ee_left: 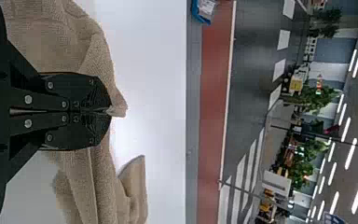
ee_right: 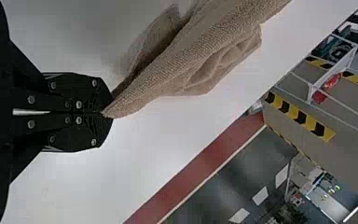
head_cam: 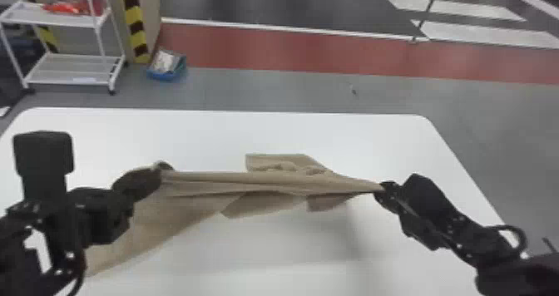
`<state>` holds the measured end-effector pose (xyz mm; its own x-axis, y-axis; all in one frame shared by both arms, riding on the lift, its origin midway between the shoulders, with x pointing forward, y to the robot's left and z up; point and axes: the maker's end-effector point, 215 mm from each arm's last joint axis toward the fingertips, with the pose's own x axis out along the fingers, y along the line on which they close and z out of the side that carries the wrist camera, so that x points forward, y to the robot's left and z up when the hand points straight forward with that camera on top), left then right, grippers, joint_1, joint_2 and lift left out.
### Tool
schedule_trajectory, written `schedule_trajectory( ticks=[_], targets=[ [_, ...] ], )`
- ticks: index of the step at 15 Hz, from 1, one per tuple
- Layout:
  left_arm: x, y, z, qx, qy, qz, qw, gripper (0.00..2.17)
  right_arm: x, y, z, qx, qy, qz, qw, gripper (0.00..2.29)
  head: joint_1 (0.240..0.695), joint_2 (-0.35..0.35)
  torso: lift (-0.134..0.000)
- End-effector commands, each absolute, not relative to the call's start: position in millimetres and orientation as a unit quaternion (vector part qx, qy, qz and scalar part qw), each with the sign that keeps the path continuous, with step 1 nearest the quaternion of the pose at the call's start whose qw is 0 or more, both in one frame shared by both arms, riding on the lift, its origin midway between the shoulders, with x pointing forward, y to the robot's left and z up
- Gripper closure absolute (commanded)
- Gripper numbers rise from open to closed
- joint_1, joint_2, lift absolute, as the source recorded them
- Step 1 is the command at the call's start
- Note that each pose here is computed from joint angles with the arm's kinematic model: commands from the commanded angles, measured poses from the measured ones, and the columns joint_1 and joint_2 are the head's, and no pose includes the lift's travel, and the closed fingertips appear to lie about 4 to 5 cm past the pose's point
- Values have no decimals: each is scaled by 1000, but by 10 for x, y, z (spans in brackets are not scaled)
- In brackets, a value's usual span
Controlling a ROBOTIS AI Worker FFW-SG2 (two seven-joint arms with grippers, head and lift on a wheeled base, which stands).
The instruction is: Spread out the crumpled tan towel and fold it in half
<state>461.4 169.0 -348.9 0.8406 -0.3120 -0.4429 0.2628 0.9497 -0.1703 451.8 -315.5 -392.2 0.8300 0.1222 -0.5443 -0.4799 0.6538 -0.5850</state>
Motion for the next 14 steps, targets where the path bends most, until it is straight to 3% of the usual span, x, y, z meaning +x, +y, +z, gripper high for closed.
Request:
schedule_trajectory(
  ticks=[1,6,8,9,14],
  targets=[
    [4609,1716,-3405,-75,227,-149,959,1436,4545,-3269,-3865,-428,243,168,854,1669,695,-177,-124],
    [4021,2239,-3890,-132,223,-100,961,1436,3963,-3364,-4345,-469,312,233,793,1629,695,-171,-124],
    [3942,2311,-3927,-138,219,-92,962,1436,3945,-3385,-4353,-468,315,233,792,610,695,-163,-124],
    [3949,2324,-3887,-139,212,-90,963,1436,3971,-3407,-4337,-468,314,227,794,397,695,-160,-124],
    [3989,2315,-3671,-139,192,-93,967,1436,4177,-3536,-4338,-475,294,171,811,397,695,-166,-124]
  ],
)
